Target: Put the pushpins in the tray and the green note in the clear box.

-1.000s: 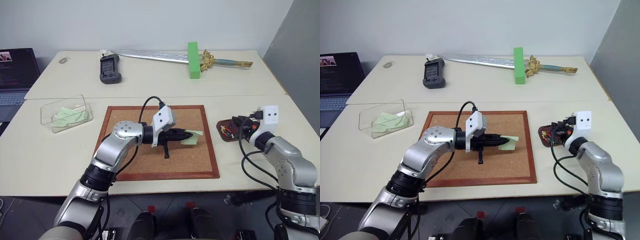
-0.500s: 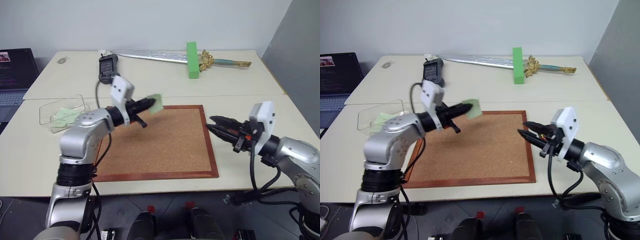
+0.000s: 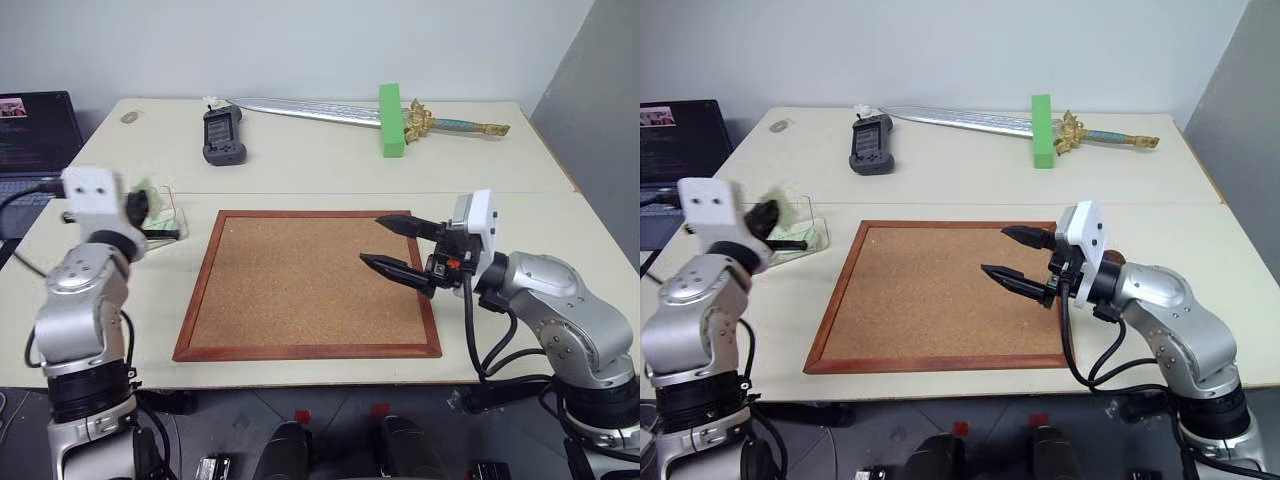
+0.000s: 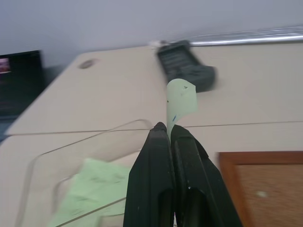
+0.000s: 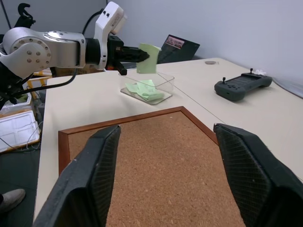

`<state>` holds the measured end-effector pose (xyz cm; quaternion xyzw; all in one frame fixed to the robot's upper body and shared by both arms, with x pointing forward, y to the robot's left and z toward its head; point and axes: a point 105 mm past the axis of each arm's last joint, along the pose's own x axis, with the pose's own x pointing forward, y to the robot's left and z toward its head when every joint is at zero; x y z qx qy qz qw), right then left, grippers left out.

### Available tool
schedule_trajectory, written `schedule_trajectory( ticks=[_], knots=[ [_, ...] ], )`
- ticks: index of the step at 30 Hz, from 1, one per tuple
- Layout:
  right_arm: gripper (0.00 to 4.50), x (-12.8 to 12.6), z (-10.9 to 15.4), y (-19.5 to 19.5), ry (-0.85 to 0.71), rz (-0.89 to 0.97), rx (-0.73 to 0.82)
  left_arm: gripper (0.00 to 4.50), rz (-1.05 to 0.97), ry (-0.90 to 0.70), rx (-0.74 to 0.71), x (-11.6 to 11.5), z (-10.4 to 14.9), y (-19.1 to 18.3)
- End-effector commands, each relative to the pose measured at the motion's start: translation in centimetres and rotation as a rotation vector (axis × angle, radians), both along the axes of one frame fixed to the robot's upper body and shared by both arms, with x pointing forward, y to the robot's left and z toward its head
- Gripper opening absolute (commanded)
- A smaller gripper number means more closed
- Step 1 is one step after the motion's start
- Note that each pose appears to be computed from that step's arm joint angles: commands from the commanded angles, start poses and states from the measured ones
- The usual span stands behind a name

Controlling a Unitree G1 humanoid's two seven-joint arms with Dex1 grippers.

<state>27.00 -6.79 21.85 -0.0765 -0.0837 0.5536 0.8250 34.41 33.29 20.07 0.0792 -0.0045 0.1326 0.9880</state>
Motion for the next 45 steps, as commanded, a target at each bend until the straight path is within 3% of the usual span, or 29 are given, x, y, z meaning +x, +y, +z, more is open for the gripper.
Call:
schedule_trajectory(
  ticks=[1, 9, 15, 28, 30, 34, 40, 45],
  knots=[
    [3.25, -0.4, 1.1, 0.7, -0.045, 0.033, 0.023, 0.00, 0.117, -0.056, 0.042, -0.5, 1.5, 2.8],
    [3.25, -0.6, 1.8, 1.0, -0.055, 0.029, 0.033, 0.00, 0.018, -0.081, -0.027, 3.1, 1.0, 3.2],
    [3.25, -0.6, 1.9, 0.9, -0.059, 0.000, 0.033, 0.00, 0.113, -0.089, -0.033, 4.1, 0.2, 5.4],
    [3.27, -0.9, 1.6, 0.2, -0.044, -0.039, 0.023, 2.51, 0.048, -0.101, 0.000, 5.0, -0.3, 4.7],
    [3.27, -0.9, 1.5, 0.1, -0.043, -0.046, 0.022, 2.73, 0.040, -0.101, 0.010, 4.8, -0.2, 4.6],
    [3.27, -0.3, 0.9, -1.5, -0.016, -0.156, 0.021, 3.54, -0.167, -0.083, 0.104, 4.1, -0.3, 0.2],
    [3.27, 1.4, -1.9, -4.8, -0.002, -0.538, 0.010, 3.54, -0.397, -0.076, 0.116, 1.1, -0.8, -7.9],
    [3.27, 1.8, -4.6, -6.4, 0.003, -0.805, -0.011, 3.54, -0.391, -0.037, 0.069, -0.9, -2.6, -10.7]
  ],
)
